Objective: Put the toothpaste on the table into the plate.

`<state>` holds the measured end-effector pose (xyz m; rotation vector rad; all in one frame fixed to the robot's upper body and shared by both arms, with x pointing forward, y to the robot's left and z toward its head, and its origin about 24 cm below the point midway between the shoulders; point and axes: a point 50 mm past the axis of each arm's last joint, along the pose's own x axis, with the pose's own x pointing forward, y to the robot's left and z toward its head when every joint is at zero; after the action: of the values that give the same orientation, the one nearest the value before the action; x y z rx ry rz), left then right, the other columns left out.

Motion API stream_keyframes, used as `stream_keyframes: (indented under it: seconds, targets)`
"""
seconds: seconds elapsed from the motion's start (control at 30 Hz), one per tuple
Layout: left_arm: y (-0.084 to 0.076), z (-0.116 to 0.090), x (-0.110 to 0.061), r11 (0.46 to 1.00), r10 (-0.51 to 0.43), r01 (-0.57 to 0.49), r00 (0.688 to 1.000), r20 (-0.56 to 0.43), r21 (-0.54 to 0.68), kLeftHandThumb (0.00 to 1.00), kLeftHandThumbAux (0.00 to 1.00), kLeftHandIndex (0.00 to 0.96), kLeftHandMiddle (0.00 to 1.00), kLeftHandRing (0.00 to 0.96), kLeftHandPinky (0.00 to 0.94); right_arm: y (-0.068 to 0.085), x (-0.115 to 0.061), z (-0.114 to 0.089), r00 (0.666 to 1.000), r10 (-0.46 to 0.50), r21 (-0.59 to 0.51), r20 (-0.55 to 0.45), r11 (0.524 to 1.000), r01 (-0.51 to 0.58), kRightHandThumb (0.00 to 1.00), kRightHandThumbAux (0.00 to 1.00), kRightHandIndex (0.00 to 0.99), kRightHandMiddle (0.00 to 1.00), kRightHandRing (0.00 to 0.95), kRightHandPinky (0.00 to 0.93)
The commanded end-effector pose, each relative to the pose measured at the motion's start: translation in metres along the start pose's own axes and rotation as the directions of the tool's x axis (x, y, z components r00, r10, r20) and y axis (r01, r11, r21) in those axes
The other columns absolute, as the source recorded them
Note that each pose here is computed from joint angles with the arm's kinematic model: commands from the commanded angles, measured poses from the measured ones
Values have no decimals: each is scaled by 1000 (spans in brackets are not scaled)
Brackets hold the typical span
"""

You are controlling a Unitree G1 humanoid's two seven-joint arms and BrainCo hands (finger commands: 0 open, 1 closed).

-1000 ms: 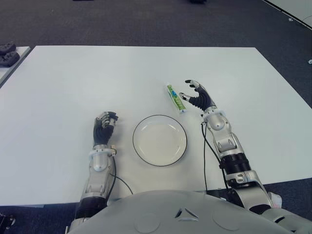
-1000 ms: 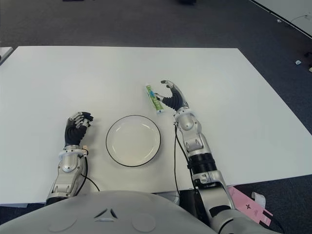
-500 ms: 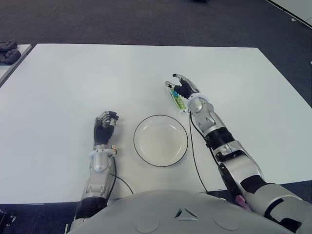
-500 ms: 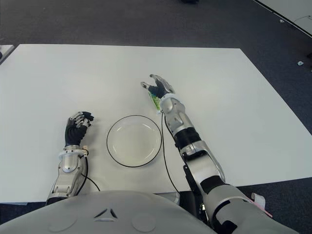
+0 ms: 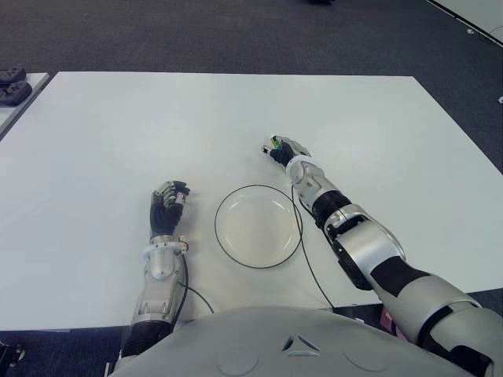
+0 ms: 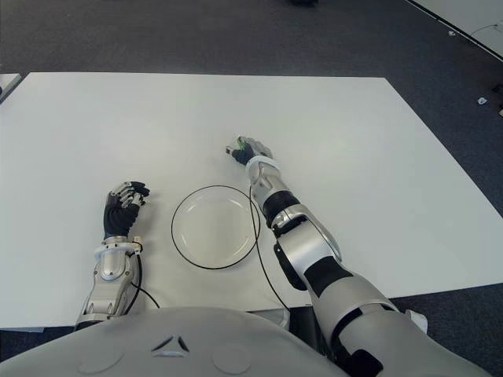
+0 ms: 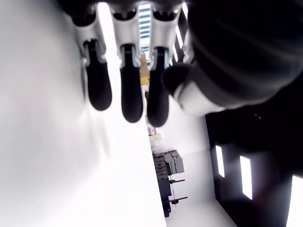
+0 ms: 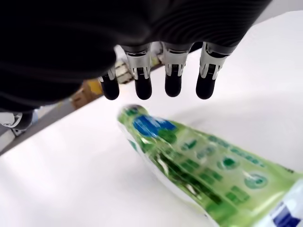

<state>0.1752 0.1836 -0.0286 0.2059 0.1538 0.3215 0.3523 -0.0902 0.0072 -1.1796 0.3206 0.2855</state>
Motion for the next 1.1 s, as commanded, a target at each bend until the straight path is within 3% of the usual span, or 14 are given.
stream_keyframes:
  seconds: [0.03, 0.43, 0.77, 1.1]
  targets:
    - [-1, -11, -8, 1000, 3, -3, 997, -73, 11, 716, 719, 430, 484, 467, 473, 6, 1, -1, 999, 18, -51, -37, 998, -19, 458, 145, 0, 0, 0, 0]
    - [1, -12, -12, 1000, 7, -6, 997, -73, 11, 717, 719, 430, 479, 466, 480, 14, 0, -5, 992, 32, -130, -123, 990, -48, 504, 161, 0, 0, 0, 0]
    - [3, -12, -14, 1000, 15, -14, 997, -76, 2, 717, 719, 431, 482, 467, 475, 14, -1, -11, 984, 13, -133, -176, 990, -37, 514, 173, 0, 0, 0, 0]
    - [7, -13, -14, 1000, 14, -14, 998, -68, 2, 717, 719, 430, 478, 466, 474, 15, -4, -30, 966, -26, -132, -258, 991, -9, 529, 191, 0, 0, 0, 0]
